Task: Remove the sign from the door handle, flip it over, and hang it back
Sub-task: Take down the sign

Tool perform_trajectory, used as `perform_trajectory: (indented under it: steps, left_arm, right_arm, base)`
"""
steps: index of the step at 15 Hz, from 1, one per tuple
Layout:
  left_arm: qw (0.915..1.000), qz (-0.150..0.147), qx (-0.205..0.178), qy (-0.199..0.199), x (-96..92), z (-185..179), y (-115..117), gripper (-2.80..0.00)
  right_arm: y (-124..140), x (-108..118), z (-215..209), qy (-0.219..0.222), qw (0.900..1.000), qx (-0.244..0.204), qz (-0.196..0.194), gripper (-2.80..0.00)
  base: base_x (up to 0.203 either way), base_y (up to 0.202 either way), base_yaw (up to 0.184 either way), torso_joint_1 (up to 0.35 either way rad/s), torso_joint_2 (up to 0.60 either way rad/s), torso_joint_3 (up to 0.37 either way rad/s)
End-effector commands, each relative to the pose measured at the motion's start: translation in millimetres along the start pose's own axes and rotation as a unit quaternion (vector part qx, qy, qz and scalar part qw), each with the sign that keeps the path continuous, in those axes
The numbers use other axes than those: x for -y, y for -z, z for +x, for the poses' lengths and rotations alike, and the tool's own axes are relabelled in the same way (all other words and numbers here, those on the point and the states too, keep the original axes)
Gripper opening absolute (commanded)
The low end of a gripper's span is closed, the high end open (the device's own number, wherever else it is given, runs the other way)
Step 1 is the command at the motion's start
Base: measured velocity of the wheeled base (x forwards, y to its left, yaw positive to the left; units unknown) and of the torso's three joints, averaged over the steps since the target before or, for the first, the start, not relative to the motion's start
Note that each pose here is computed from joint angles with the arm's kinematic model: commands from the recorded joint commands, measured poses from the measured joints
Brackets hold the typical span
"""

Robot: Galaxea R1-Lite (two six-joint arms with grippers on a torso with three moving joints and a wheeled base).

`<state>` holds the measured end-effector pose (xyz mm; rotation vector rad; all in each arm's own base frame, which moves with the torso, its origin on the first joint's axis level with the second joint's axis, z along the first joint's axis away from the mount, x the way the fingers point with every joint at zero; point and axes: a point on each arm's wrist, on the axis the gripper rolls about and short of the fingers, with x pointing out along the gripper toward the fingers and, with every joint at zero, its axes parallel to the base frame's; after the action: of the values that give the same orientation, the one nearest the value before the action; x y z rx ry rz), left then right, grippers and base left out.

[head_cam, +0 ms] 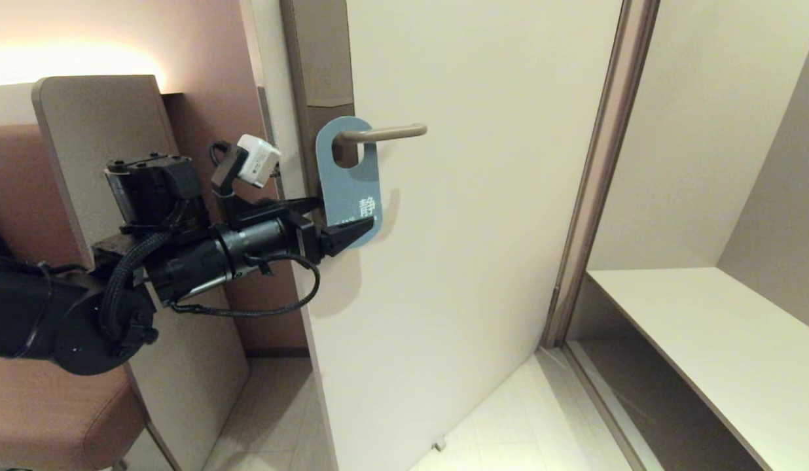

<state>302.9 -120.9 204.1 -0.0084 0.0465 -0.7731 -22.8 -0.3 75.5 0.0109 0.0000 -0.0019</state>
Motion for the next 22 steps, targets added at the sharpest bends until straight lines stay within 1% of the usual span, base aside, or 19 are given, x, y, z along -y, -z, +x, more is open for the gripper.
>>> perform_trajectory:
  steps: [1,9,17,22]
  left_arm:
    - [1.0,0.001,0.002,0.0,-4.4,10,1,0.0]
    - [1.0,-0.002,0.0,0.0,-5.9,12,3,0.0]
    - [0.9998,-0.007,-0.007,-0.02,-22.0,11,10,0.0]
    - [0.9998,-0.007,-0.007,-0.016,-22.0,12,9,0.0]
  right_arm:
    - [0,0,0,0.0,1.0,0.0,0.0,-2.8]
    - [0,0,0,0.0,1.0,0.0,0.0,-2.8]
    - [0,0,0,0.0,1.0,0.0,0.0,-2.8]
    - [0,0,0,0.0,1.0,0.0,0.0,-2.8]
  base:
    - [0.0,0.0,0.0,0.0,0.0,0.0]
    - [0.0,0.0,0.0,0.0,0.0,0.0]
    - [0.0,0.0,0.0,0.0,0.0,0.0]
    - [0.0,0.0,0.0,0.0,0.0,0.0]
